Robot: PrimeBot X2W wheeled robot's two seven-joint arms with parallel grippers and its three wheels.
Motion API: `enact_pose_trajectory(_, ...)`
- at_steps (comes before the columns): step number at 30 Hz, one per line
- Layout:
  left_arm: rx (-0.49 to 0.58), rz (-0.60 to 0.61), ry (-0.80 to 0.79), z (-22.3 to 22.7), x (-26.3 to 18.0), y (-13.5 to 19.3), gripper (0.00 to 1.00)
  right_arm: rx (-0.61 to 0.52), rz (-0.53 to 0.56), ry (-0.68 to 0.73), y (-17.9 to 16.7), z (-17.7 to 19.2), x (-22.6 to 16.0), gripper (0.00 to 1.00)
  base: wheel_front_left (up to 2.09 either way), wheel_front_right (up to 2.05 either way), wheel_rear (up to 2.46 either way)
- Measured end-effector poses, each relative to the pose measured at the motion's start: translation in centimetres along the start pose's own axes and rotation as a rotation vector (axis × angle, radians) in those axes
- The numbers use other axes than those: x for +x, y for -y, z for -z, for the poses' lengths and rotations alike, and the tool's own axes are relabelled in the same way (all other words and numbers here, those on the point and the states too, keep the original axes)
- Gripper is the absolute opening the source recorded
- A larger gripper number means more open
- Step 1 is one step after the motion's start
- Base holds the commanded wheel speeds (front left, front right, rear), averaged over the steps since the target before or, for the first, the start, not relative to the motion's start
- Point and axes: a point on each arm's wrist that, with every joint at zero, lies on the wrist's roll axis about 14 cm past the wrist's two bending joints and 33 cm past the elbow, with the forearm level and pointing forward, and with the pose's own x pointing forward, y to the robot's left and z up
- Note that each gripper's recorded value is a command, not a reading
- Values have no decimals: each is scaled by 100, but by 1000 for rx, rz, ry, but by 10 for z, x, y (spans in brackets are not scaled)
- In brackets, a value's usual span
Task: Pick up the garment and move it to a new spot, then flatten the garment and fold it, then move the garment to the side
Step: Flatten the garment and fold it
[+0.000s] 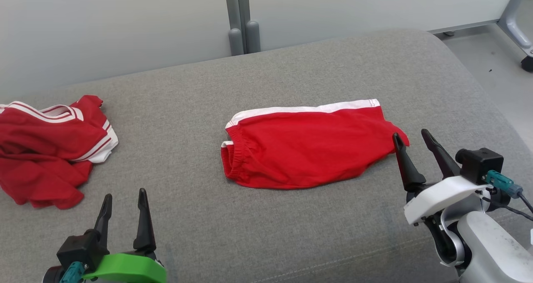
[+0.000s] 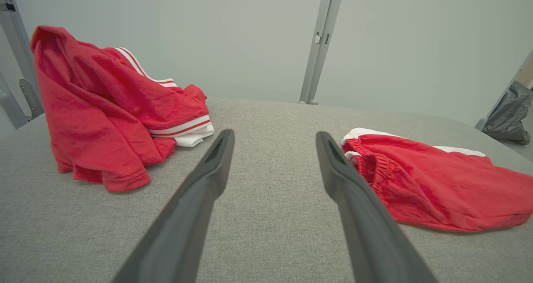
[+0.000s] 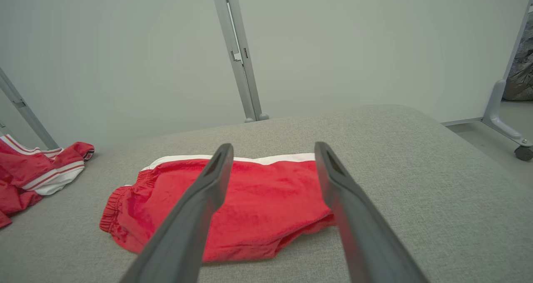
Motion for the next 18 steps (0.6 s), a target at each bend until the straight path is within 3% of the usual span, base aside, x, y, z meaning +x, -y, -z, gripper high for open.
enact_pose_trajectory(9,7,-6,17,-5,-1,0,100,-9,2,-5,0,3,-2,100,0,0,0)
enact_pose_trajectory(18,3,1,-2,3,2,3,100,25,73,-171,38,37,4,100,0,0,0)
